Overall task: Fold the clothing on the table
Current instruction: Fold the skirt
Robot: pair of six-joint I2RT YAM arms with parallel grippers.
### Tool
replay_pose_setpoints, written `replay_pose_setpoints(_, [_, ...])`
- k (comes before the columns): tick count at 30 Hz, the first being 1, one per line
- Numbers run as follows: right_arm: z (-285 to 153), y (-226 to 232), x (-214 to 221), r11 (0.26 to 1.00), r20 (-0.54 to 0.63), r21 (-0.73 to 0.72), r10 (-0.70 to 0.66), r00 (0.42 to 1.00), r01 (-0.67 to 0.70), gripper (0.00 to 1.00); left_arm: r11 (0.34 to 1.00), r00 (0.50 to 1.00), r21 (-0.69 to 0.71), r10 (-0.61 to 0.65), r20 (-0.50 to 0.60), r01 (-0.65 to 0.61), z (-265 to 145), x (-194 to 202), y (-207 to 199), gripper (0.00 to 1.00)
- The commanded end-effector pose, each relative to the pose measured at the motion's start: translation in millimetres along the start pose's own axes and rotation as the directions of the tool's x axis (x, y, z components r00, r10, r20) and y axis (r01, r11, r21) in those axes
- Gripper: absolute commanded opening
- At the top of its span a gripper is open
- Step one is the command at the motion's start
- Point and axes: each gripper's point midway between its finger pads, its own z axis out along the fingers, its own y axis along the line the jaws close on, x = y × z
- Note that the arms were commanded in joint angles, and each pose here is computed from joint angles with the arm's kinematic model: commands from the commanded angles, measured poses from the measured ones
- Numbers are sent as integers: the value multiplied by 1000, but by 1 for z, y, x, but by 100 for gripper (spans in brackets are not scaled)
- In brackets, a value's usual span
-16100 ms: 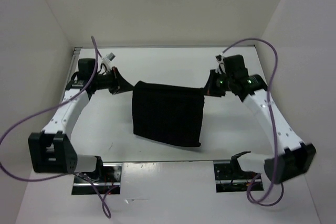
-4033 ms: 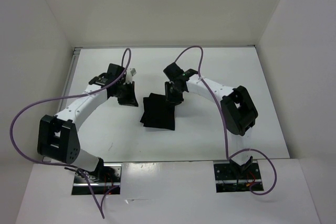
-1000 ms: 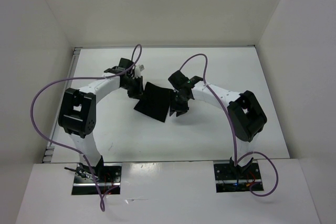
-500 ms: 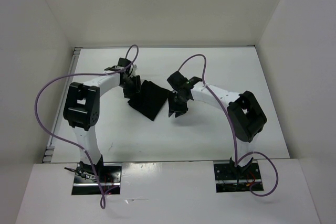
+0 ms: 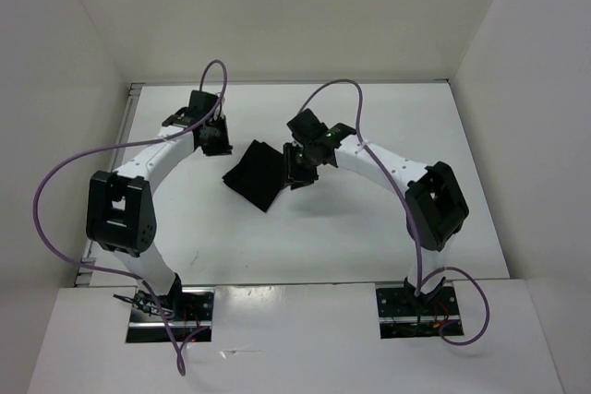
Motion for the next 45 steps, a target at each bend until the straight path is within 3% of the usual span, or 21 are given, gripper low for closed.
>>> replay_pose_setpoints(1, [3, 25, -19, 998, 43, -61, -30, 999, 33, 35, 977, 996, 211, 46, -73, -30, -11, 18, -33, 0])
replay_pose_setpoints(2, [3, 28, -28, 998, 66, -55, -32, 997, 36, 29, 961, 994, 272, 75, -85, -49, -14, 21, -42, 0])
replay_pose_setpoints(3, [6, 29, -32, 998, 75, -49, -41, 996, 45, 15, 953, 989, 302, 76, -127, -35, -11, 30, -46, 0])
replay_pose_setpoints(6, [21, 36, -46, 997, 79, -51, -54, 995, 58, 0, 915, 968, 404, 101, -232, 1, -4, 56, -58, 0])
replay_pose_setpoints(14, [64, 44, -106, 994, 138, -80, -57, 989, 68, 0, 935, 940, 349, 60, -335, 65, 28, 85, -42, 0])
replay_pose_setpoints(20, [100, 10, -126, 998, 112, -68, 12, 994, -5, 0, 943, 942, 324, 40, -333, 74, 29, 86, -35, 0])
replay_pose_setpoints(26, [110, -32, -117, 997, 90, -16, 73, 993, -72, 0, 956, 940, 282, 25, -341, 77, 38, 91, -24, 0])
replay_pose_setpoints(33, [109, -79, -70, 984, 31, 90, 150, 988, -152, 0, 942, 935, 324, 30, -354, 93, 36, 94, -31, 0])
replay_pose_setpoints(36, [95, -85, -59, 978, 46, 113, 169, 985, -173, 0, 937, 948, 340, 36, -316, 78, 24, 81, -36, 0])
replay_pose_setpoints(39, [42, -69, -82, 984, 203, 77, 143, 969, -162, 0, 913, 977, 407, 55, -205, 34, -8, 50, -52, 4])
replay_pose_setpoints(41, [-15, -51, -103, 987, 340, 39, 132, 931, -155, 0, 892, 988, 451, 74, -134, -6, -30, 32, -62, 12])
replay_pose_setpoints(43, [-50, -50, -106, 981, 404, 54, 151, 902, -188, 0, 867, 993, 496, 95, -66, -50, -60, 19, -73, 28])
replay_pose_setpoints(45, [-102, -48, -113, 970, 516, 43, 182, 837, -238, 0, 839, 993, 536, 114, -8, -92, -86, 10, -81, 41])
